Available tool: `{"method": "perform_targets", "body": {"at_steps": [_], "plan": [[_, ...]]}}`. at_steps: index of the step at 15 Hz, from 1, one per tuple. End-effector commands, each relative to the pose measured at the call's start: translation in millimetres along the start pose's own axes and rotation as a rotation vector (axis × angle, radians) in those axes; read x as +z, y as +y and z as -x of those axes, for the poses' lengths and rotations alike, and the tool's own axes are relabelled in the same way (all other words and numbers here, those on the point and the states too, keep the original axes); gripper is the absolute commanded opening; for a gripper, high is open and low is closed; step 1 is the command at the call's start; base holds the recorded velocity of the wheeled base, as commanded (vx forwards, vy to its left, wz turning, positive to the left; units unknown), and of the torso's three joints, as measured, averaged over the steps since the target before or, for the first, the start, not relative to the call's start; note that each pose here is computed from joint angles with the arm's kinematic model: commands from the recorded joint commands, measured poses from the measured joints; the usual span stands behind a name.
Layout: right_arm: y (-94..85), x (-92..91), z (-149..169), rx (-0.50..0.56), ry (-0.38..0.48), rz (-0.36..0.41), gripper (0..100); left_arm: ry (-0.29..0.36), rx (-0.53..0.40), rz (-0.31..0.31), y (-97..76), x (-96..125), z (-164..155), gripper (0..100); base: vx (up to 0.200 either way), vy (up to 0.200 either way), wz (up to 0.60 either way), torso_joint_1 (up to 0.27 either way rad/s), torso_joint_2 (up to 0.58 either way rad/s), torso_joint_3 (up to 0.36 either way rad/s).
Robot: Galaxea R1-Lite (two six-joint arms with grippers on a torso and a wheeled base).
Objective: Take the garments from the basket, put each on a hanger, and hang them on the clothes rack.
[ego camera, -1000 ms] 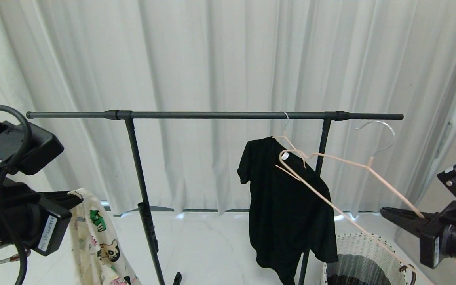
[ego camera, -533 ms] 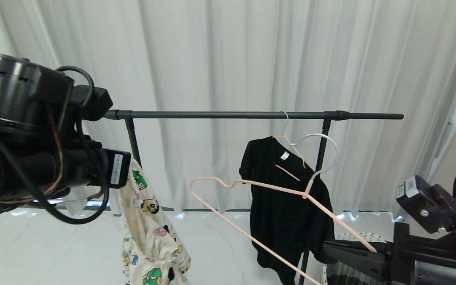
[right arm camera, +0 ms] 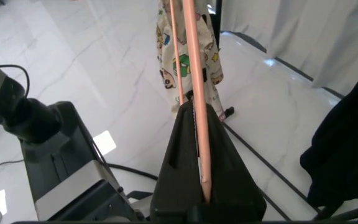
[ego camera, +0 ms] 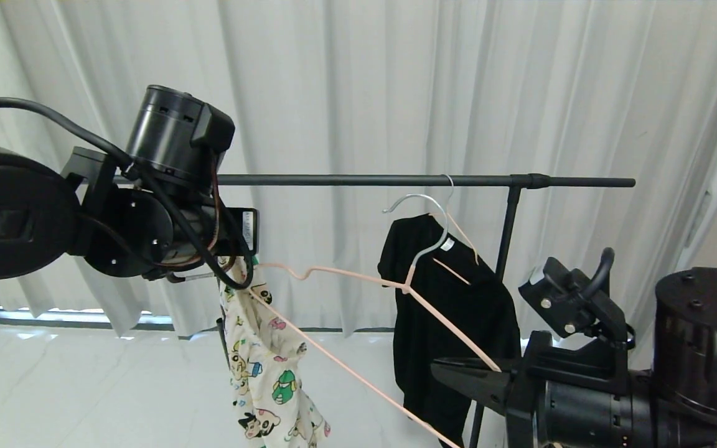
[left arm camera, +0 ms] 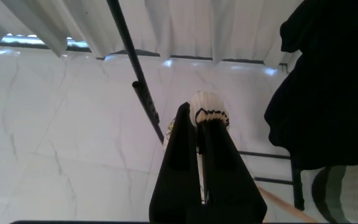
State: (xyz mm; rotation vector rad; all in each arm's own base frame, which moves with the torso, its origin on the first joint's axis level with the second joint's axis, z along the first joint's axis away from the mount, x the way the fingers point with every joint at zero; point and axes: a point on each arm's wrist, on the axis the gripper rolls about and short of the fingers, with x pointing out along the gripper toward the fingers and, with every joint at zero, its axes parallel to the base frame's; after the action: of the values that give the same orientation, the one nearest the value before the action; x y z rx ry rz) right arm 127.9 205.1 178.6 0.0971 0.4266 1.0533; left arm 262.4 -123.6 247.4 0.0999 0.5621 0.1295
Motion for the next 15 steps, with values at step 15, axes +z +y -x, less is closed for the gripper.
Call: {"method": "perform_targets", "body": {"at_steps": [15], "plan": [[-8.8,-2.1,-50.9,-0.114,-0.064,-0.059,0,-0.039,-0.068,0.008,-31.6,-2.5,19.9,0,0.000,0.000,0.00,0.000,0.00,0.000]]}}
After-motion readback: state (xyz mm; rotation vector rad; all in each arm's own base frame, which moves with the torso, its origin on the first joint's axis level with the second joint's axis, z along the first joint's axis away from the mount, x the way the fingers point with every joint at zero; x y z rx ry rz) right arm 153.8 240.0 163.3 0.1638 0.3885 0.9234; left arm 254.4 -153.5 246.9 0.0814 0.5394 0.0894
